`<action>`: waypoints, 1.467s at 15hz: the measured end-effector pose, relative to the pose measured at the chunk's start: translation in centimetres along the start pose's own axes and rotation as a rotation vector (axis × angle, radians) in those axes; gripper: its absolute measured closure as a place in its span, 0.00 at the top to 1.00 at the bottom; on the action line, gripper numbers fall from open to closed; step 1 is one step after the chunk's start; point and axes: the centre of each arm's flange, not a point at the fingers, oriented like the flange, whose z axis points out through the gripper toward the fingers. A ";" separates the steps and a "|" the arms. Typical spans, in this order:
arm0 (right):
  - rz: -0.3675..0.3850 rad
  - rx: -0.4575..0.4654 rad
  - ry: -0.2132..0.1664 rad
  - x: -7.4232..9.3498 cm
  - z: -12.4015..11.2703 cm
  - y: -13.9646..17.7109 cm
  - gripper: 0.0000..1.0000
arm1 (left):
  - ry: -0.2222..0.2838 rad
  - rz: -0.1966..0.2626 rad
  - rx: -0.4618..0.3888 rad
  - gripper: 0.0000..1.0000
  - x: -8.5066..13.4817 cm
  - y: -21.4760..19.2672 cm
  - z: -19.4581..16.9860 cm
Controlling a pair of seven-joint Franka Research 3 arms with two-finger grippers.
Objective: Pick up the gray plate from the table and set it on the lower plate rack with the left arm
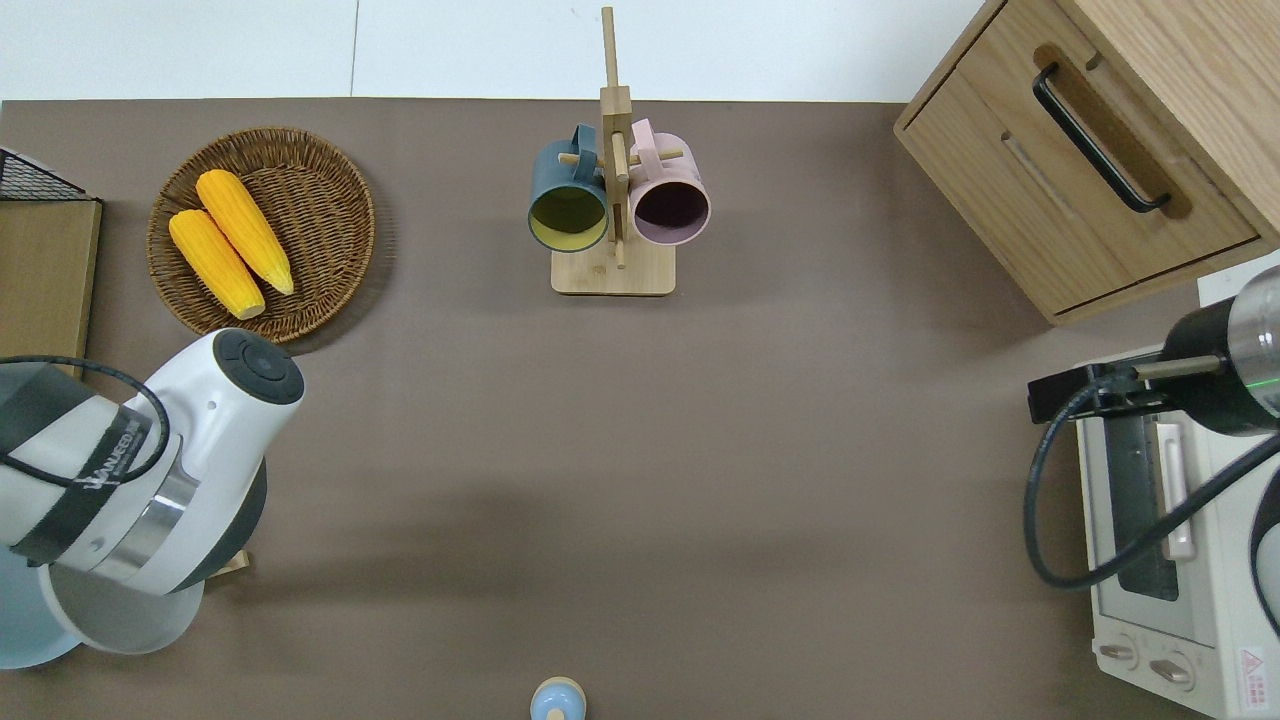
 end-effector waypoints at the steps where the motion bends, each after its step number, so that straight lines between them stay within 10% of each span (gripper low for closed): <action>1: 0.000 0.000 0.000 0.0 0.0 0.0 0.99 | -0.002 -0.003 0.007 0.04 0.2 0.7 0.0; 15: 0.000 0.000 0.000 0.0 0.0 0.0 0.99 | -0.016 0.010 0.037 0.08 1.4 2.8 0.7; 22: 0.000 0.000 0.000 0.0 0.0 0.0 0.99 | -0.017 0.015 0.038 0.77 1.7 3.1 0.7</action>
